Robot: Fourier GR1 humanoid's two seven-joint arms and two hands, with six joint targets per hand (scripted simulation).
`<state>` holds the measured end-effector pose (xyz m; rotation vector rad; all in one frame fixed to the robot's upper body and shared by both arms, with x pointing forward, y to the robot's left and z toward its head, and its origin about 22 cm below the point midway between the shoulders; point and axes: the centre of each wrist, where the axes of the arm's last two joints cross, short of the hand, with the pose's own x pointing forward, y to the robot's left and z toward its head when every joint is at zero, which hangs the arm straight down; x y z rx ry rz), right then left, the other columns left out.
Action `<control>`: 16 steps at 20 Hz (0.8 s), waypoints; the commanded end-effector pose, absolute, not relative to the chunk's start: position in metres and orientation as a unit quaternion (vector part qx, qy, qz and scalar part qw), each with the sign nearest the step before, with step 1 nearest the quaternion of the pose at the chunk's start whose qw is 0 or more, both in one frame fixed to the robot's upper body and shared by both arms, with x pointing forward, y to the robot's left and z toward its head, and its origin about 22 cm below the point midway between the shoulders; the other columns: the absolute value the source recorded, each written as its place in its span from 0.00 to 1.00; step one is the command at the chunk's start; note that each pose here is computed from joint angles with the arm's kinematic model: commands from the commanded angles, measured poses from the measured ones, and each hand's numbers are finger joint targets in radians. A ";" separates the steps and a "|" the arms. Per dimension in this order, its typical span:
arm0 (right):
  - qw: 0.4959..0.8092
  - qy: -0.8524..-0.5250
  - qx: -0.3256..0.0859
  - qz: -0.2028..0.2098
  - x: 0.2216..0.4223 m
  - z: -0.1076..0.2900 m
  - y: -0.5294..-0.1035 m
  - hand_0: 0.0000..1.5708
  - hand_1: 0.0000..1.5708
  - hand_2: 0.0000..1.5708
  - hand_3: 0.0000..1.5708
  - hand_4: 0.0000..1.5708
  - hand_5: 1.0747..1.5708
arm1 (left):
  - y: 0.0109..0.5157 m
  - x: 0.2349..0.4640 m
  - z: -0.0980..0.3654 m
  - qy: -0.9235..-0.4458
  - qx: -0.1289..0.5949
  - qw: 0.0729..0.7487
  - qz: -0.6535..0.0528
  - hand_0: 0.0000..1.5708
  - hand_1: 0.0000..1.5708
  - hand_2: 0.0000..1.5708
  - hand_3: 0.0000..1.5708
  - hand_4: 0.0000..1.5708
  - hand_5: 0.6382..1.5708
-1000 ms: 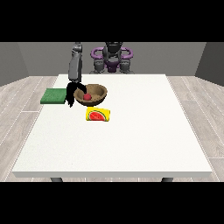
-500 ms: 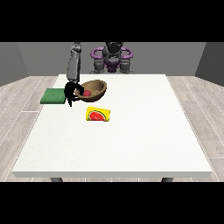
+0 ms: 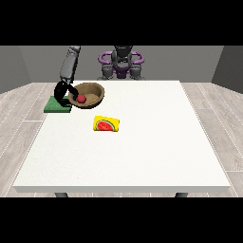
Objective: Pick the cup and pour the ball into the bowl, then pick the bowl and place it on the pad
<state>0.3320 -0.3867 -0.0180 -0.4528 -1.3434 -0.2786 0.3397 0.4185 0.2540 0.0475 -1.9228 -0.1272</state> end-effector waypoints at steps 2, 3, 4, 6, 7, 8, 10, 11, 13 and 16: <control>0.765 -0.578 -0.269 -0.085 0.341 0.049 -0.437 1.00 1.00 1.00 0.55 0.68 0.97 | 0.448 0.331 0.225 -0.804 0.056 0.592 -0.030 0.00 0.00 0.00 0.00 0.77 0.96; 0.757 -0.588 -0.270 -0.088 0.343 0.052 -0.438 1.00 1.00 1.00 0.53 0.66 0.98 | 0.464 0.323 0.241 -0.827 0.050 0.559 -0.039 0.00 0.00 0.00 0.00 0.77 0.96; 0.768 -0.574 -0.277 -0.067 0.337 0.063 -0.454 1.00 1.00 1.00 0.46 0.67 0.98 | 0.458 0.325 0.226 -0.810 0.055 0.583 -0.036 0.00 0.00 0.00 0.00 0.77 0.97; 0.768 -0.576 -0.273 -0.059 0.348 0.089 -0.454 1.00 1.00 1.00 0.43 0.69 0.99 | 0.458 0.327 0.214 -0.802 0.063 0.593 -0.028 0.00 0.00 0.00 0.00 0.77 0.97; 0.764 -0.582 -0.267 -0.072 0.333 0.085 -0.473 1.00 1.00 1.00 0.35 0.70 0.99 | 0.476 0.316 0.221 -0.809 0.058 0.584 -0.025 0.00 0.00 0.00 0.00 0.76 0.97; 0.771 -0.569 -0.271 -0.091 0.328 0.097 -0.488 1.00 1.00 1.00 0.43 0.69 0.99 | 0.469 0.316 0.202 -0.802 0.057 0.595 -0.028 0.00 0.00 0.00 0.00 0.76 0.97; 0.759 -0.590 -0.266 -0.077 0.340 0.118 -0.481 1.00 1.00 1.00 0.36 0.69 0.99 | 0.482 0.313 0.219 -0.818 0.070 0.571 -0.019 0.00 0.00 0.00 0.00 0.77 0.97; 0.753 -0.596 -0.261 -0.099 0.332 0.114 -0.494 1.00 1.00 1.00 0.37 0.70 0.99 | 0.469 0.319 0.222 -0.819 0.058 0.570 -0.022 0.00 0.00 0.00 0.00 0.77 0.97; 0.758 -0.598 -0.255 -0.057 0.329 0.118 -0.495 1.00 1.00 1.00 0.24 0.71 0.99 | 0.489 0.310 0.214 -0.816 0.080 0.572 0.002 0.00 0.00 0.00 0.00 0.77 0.98; 0.769 -0.589 -0.245 -0.046 0.340 0.091 -0.461 1.00 1.00 1.00 0.24 0.71 0.99 | 0.510 0.301 0.198 -0.800 0.092 0.592 0.009 0.00 0.00 0.00 0.00 0.77 0.98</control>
